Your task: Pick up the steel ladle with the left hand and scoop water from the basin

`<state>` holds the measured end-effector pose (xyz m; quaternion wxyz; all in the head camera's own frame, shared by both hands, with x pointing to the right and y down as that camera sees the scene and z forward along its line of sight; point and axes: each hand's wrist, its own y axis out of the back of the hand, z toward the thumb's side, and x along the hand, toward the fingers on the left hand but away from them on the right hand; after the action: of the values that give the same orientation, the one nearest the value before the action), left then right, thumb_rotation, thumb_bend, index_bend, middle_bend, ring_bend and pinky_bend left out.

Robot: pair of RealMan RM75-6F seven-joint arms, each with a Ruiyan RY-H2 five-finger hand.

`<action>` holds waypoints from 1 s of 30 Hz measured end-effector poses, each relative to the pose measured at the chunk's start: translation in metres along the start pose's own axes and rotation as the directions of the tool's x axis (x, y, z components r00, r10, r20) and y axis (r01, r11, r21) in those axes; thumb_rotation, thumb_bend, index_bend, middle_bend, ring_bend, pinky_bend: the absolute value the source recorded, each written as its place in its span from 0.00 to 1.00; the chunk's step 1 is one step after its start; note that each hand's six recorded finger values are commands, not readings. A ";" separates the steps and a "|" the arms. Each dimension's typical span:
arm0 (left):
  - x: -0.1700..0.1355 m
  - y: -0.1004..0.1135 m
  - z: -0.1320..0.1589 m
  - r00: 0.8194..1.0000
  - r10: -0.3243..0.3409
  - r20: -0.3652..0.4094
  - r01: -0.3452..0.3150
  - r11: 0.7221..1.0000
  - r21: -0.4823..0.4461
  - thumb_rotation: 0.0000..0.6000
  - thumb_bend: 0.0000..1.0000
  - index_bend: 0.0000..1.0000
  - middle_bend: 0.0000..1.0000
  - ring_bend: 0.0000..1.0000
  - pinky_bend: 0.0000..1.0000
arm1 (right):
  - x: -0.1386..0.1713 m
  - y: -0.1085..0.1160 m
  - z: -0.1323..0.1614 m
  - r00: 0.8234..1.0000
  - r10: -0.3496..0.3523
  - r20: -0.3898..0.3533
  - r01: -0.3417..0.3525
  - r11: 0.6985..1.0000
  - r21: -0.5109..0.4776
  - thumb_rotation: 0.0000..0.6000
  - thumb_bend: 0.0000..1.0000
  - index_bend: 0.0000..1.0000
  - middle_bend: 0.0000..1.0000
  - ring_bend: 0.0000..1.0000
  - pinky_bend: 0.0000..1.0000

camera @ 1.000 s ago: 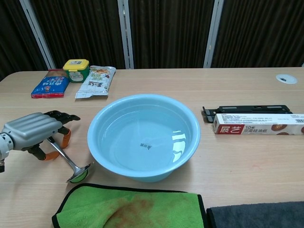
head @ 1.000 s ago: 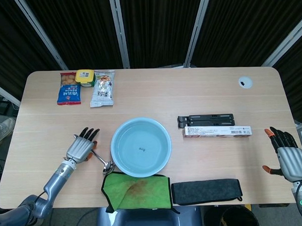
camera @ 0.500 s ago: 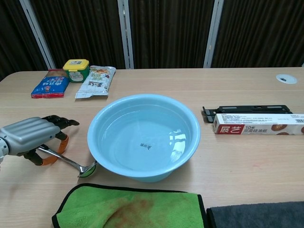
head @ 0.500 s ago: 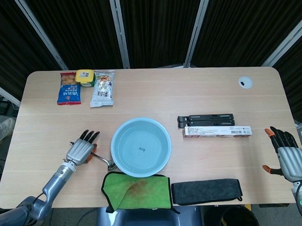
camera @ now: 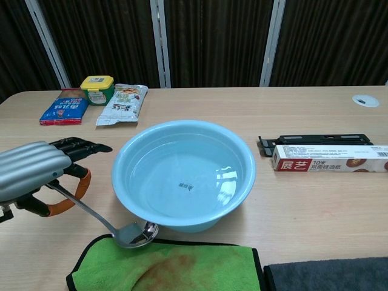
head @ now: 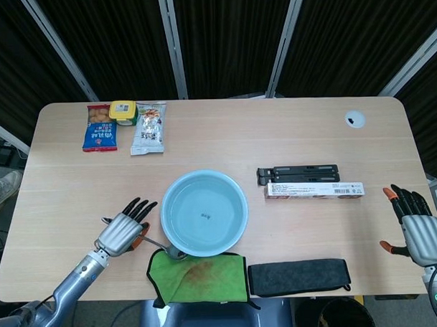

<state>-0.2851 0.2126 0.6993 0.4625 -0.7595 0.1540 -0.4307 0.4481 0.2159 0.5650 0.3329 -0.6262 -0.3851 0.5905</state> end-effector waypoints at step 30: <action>-0.001 0.112 0.057 0.969 0.194 0.152 -0.187 0.981 -0.054 1.00 0.56 0.66 0.00 0.00 0.00 | 0.011 0.006 0.001 1.000 0.003 -0.029 -0.005 0.999 -0.054 1.00 0.00 0.00 0.00 0.00 0.00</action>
<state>-0.2220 0.1873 0.5937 0.4972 -0.7816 0.1981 -0.3203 0.4479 0.2226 0.5538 0.3201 -0.6443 -0.3949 0.5714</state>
